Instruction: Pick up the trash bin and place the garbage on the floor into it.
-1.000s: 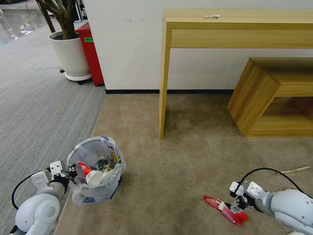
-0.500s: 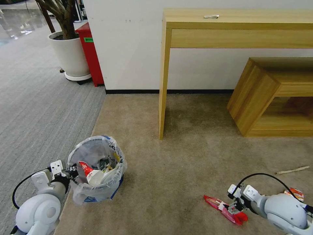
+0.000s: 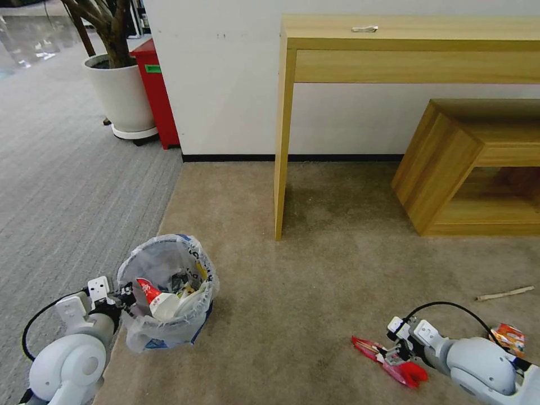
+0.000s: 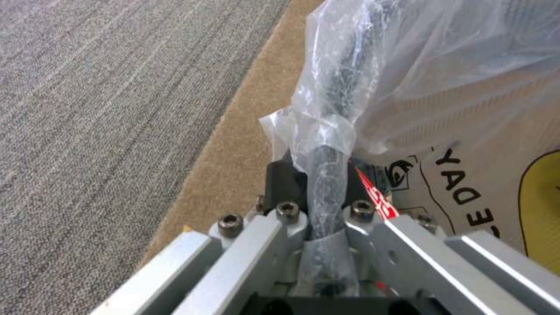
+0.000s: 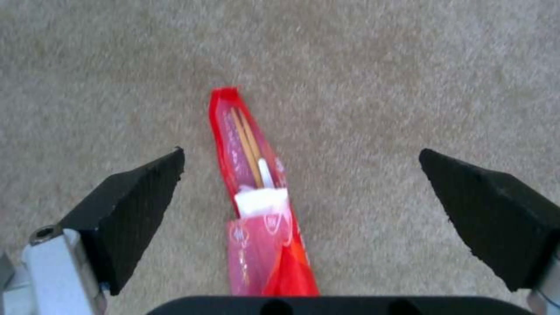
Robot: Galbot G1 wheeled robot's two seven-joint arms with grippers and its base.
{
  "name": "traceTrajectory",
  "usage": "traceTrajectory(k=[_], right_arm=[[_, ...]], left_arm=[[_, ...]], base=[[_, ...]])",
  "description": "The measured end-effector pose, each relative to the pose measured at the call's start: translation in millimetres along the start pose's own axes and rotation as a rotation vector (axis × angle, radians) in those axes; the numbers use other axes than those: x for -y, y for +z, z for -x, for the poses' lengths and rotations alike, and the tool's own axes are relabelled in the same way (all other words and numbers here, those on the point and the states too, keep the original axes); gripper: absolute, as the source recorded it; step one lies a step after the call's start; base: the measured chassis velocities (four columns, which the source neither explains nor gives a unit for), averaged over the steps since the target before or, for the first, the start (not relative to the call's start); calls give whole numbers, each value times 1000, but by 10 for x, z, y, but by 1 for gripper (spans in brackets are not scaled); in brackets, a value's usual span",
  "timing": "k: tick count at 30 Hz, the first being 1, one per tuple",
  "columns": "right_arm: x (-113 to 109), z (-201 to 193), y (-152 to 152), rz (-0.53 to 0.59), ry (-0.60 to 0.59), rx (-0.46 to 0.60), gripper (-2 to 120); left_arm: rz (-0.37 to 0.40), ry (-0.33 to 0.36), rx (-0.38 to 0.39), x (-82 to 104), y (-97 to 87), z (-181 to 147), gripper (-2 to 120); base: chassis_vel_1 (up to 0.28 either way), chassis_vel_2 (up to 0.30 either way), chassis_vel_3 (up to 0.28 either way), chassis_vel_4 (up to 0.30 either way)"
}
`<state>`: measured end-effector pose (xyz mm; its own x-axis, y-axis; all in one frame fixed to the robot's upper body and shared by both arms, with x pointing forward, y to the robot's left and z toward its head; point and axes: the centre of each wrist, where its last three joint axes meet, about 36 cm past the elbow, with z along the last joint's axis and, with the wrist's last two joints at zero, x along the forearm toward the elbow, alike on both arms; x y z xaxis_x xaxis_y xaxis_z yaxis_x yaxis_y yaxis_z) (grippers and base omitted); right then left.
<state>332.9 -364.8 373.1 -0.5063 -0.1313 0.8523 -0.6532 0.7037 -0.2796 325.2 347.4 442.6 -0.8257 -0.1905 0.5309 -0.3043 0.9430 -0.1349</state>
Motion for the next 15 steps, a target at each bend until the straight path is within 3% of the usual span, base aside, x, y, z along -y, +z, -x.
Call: traceTrajectory(k=[15], right_arm=[[-159,200,165,9,-16,3,100]], left_arm=[[2,-4,-4,-4,14,13,0]], base=[[0,0,0,0]])
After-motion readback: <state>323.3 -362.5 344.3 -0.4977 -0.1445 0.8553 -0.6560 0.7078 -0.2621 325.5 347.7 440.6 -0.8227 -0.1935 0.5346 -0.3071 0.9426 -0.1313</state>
